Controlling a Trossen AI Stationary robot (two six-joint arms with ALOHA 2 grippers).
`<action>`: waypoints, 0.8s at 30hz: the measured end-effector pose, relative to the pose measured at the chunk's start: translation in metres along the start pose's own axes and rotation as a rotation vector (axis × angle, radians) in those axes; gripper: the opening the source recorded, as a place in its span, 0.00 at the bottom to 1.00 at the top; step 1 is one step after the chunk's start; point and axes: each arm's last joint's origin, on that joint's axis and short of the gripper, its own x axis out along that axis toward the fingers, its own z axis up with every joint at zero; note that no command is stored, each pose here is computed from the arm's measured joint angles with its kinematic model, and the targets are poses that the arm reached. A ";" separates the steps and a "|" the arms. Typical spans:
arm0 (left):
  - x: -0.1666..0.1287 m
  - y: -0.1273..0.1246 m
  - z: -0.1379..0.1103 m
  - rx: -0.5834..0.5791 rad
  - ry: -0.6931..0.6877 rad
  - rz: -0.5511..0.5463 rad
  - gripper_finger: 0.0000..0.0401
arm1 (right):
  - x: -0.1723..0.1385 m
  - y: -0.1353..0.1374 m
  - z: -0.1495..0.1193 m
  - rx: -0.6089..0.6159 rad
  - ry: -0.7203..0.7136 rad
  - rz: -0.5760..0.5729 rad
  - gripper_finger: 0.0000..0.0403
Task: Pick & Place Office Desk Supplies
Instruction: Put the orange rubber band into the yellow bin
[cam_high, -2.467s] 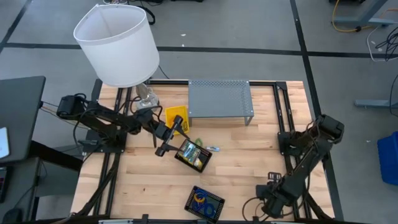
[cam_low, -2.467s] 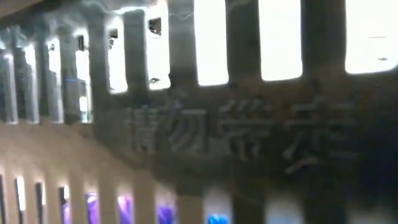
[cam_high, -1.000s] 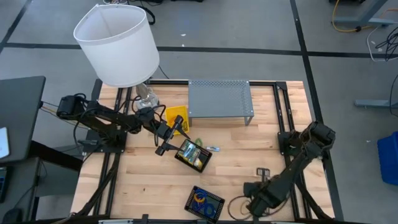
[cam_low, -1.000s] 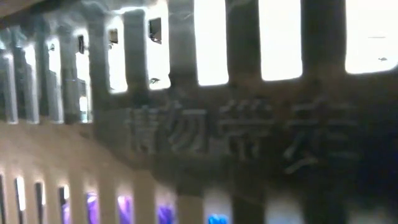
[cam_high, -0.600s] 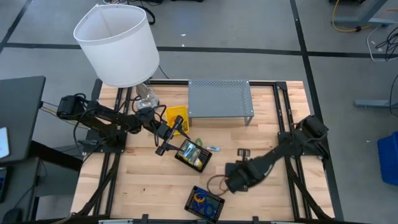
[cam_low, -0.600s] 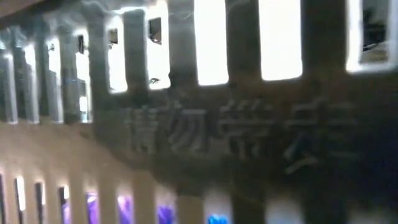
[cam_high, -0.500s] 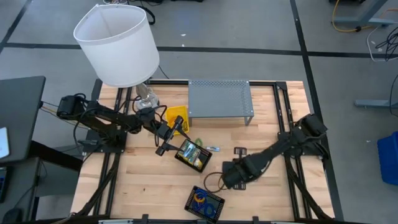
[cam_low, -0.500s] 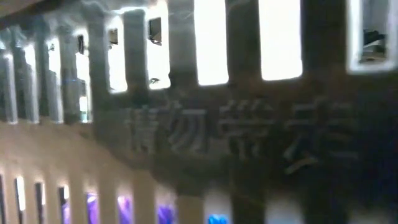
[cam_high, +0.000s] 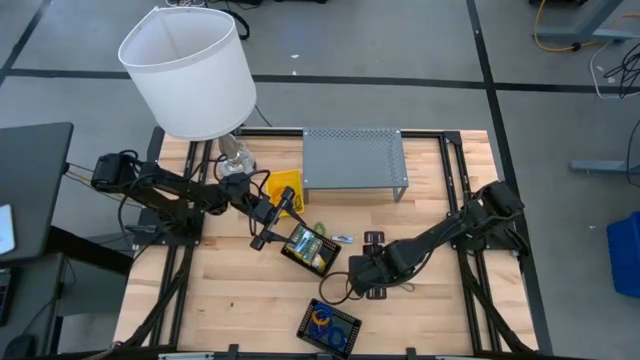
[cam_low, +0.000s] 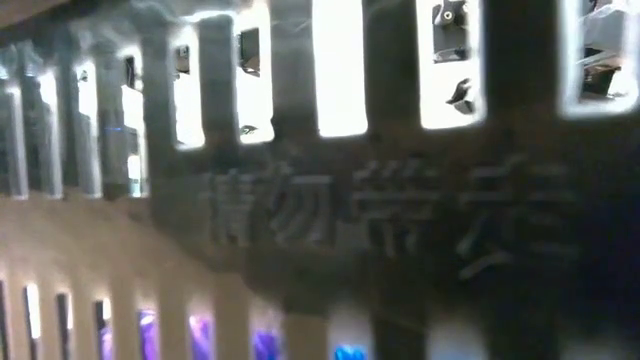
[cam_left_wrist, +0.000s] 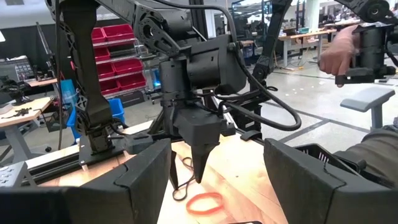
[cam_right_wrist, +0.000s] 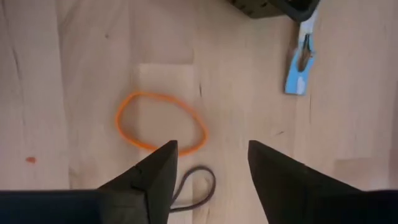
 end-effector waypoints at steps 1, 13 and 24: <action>0.000 0.000 0.000 -0.001 0.000 0.000 0.65 | 0.000 0.000 0.001 0.002 -0.004 0.008 0.49; 0.000 0.000 0.000 -0.003 0.000 0.000 0.65 | 0.031 0.006 0.011 0.008 0.032 0.118 0.43; 0.000 0.000 -0.001 -0.007 0.005 -0.001 0.65 | 0.054 -0.006 0.015 -0.014 0.071 0.089 0.41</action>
